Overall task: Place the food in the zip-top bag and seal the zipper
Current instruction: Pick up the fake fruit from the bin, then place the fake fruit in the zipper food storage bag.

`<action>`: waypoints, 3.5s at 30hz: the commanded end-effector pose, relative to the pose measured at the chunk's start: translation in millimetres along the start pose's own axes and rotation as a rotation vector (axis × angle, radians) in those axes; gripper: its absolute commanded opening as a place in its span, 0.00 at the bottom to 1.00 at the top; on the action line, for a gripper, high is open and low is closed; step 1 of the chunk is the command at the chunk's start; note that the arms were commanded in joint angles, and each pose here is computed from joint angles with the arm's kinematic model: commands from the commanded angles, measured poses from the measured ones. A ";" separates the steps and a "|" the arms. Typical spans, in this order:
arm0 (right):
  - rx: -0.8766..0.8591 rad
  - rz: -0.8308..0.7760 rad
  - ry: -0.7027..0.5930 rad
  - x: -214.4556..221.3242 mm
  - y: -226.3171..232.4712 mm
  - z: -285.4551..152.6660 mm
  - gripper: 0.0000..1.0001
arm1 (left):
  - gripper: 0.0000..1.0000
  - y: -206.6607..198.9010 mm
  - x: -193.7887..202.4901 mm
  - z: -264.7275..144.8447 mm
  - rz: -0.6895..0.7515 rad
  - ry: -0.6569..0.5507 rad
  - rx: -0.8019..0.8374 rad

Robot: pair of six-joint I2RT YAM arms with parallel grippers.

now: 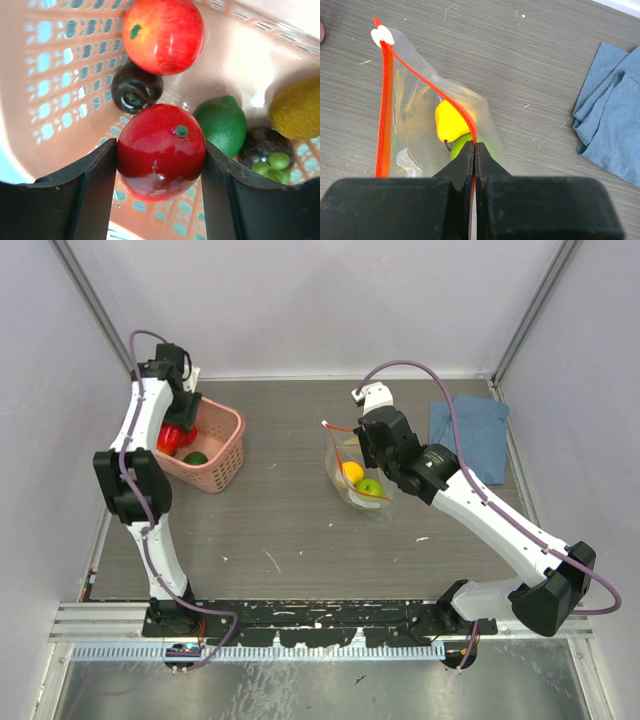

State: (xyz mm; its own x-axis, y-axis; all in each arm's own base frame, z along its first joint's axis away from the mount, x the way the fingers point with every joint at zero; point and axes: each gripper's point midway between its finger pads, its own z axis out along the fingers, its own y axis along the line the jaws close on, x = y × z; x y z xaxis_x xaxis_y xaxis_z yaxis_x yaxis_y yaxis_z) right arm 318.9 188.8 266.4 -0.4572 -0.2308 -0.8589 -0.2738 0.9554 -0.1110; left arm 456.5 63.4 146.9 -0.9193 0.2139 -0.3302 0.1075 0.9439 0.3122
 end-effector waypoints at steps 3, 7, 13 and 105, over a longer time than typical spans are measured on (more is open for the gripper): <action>0.037 0.064 -0.118 -35.9 -12.2 -16.2 0.00 | 0.39 5.3 -21.8 -70.2 -0.108 -0.196 0.015; 0.069 0.064 -0.122 -36.9 -18.0 -16.3 0.00 | 0.39 -7.5 -26.9 -90.4 -0.171 -0.263 0.080; 0.058 0.075 -0.139 -44.6 -16.4 -18.2 0.00 | 0.37 -31.3 -38.5 -125.8 -0.274 -0.409 0.216; -0.133 0.238 -0.217 -47.8 22.1 -13.0 0.00 | 0.47 -396.8 41.7 -273.1 -0.510 -0.841 1.186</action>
State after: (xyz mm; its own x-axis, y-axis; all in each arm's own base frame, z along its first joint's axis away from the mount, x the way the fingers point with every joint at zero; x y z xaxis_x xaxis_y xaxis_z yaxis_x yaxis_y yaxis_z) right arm 320.6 217.9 276.6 -0.4191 -0.0332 -0.9074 -0.2976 0.9492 0.1027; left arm 266.6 -370.5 241.4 -0.5462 -0.4348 -0.7160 0.4754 0.5428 -0.6923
